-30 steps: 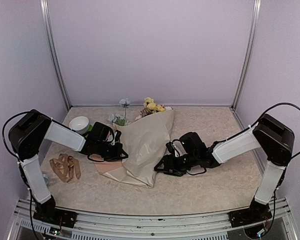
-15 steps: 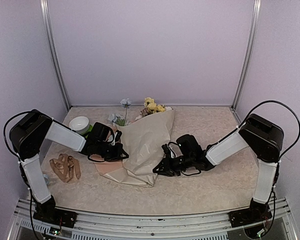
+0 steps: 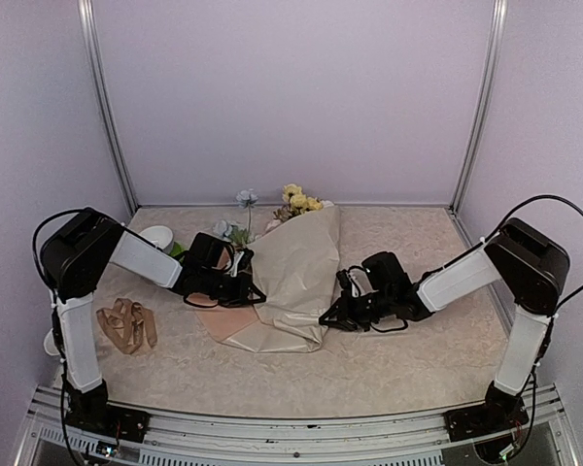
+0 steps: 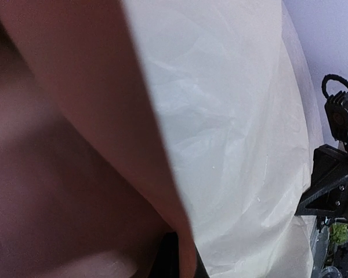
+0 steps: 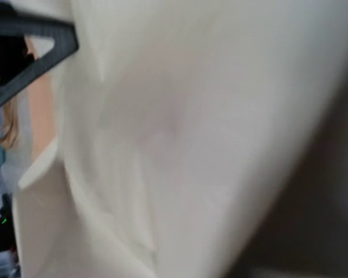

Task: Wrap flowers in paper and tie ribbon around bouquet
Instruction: Press the fold line on the 2/3-folded wrapping paper.

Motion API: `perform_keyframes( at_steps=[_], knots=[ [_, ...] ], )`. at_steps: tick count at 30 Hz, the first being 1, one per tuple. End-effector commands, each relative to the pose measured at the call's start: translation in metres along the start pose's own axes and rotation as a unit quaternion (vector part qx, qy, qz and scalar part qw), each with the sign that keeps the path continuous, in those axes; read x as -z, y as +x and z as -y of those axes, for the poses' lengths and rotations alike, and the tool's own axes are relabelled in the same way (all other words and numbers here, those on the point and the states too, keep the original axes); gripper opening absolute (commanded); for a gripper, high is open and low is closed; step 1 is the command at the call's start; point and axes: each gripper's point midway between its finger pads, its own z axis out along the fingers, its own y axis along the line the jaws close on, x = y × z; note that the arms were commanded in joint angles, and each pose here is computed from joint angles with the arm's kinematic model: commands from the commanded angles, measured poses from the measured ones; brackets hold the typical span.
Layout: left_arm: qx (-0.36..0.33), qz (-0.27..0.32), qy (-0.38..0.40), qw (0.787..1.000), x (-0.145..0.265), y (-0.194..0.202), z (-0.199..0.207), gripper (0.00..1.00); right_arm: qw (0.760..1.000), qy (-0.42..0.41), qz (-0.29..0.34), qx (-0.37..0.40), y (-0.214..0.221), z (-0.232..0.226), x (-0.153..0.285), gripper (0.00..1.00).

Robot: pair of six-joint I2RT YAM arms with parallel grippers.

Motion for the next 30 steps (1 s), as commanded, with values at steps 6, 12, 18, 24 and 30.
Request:
perform_keyframes(
  at_steps=[6, 12, 18, 24, 30],
  knots=[
    [-0.036, -0.088, 0.056, 0.994, -0.038, 0.018, 0.026, 0.0, 0.995, 0.082, 0.037, 0.043, -0.017, 0.04, 0.051, 0.0],
    [-0.036, -0.09, 0.069, 0.993, -0.034, 0.023, 0.032, 0.0, 0.994, 0.084, 0.017, 0.068, 0.003, 0.042, 0.064, 0.04],
    [-0.01, -0.077, 0.079, 0.994, -0.03, 0.025, 0.028, 0.0, 0.986, 0.144, 0.009, 0.084, 0.003, 0.045, 0.081, 0.34],
    [0.0, -0.069, 0.077, 0.995, -0.028, 0.025, 0.028, 0.0, 0.962, 0.203, 0.072, 0.169, -0.031, -0.014, 0.11, 0.28],
    [0.003, -0.065, 0.075, 0.995, -0.027, 0.025, 0.027, 0.0, 0.97, 0.07, -0.021, 0.234, 0.007, -0.066, 0.028, 0.07]
  ],
)
